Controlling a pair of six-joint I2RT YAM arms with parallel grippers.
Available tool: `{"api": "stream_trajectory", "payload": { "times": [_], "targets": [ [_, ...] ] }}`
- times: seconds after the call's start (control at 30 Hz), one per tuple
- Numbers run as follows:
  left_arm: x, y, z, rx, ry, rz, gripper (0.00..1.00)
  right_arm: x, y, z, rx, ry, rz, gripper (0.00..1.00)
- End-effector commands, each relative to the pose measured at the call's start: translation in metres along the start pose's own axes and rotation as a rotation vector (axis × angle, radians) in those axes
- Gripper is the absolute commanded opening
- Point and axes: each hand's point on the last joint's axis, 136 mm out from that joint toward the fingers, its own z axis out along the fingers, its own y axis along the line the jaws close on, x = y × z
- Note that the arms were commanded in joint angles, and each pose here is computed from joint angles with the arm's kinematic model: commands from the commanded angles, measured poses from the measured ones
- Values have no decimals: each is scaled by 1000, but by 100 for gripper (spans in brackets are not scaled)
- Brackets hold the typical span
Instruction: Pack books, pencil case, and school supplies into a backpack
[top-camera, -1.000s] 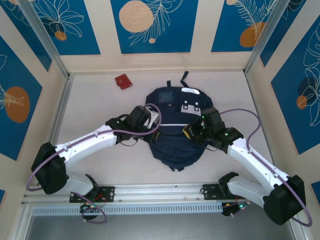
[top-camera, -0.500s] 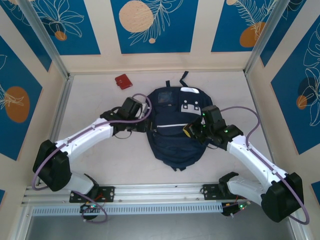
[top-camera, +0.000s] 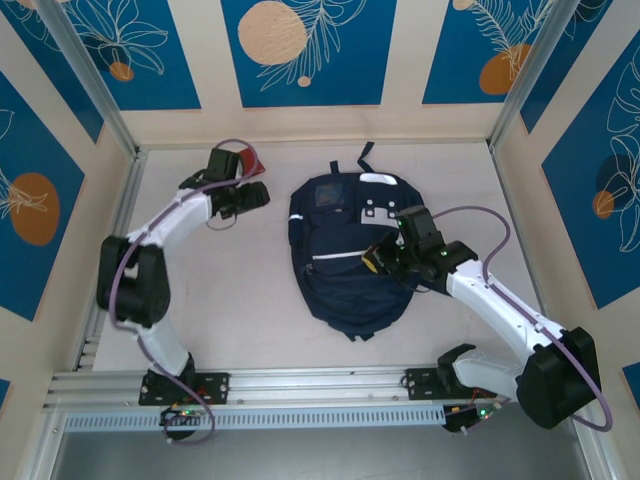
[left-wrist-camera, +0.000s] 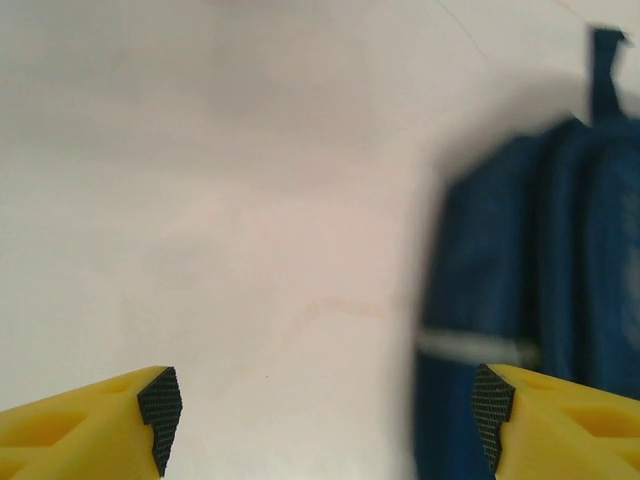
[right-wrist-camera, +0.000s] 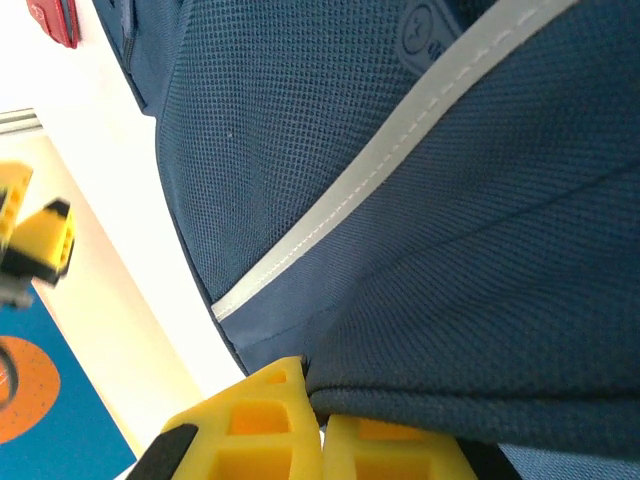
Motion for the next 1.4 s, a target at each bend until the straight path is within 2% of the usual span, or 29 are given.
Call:
{"api": "stream_trajectory", "payload": {
  "times": [0.0,0.13,0.27,0.43,0.7,0.9,1.07,1.13,1.3,1.37],
  "targets": [
    [-42,9,37,-21,-47,-46,77,-4,18,-2,-32,-21,-55,1],
    [-82,16,75,-22,-84,-92,77,-4,21,0,-27,-27,-66,1],
    [-114,25,98,-38,-134,-124,76,0,19,5,-7,-20,-62,1],
    [-129,32,128,-40,-128,-134,73,1,15,9,6,-16,-53,1],
    [-128,35,156,-36,-90,-134,68,3,14,10,15,-10,-53,1],
    [-104,40,165,-88,18,-157,53,4,15,8,4,-16,-63,1],
    [-95,47,167,-126,46,-150,42,3,15,5,-2,-29,-66,1],
    [-92,48,170,-126,55,-146,34,3,14,5,-1,-30,-63,1],
    [-85,49,176,-121,78,-143,26,3,12,6,4,-30,-61,1],
    [-82,49,179,-115,87,-144,20,3,12,7,4,-30,-60,1]
  ]
}}
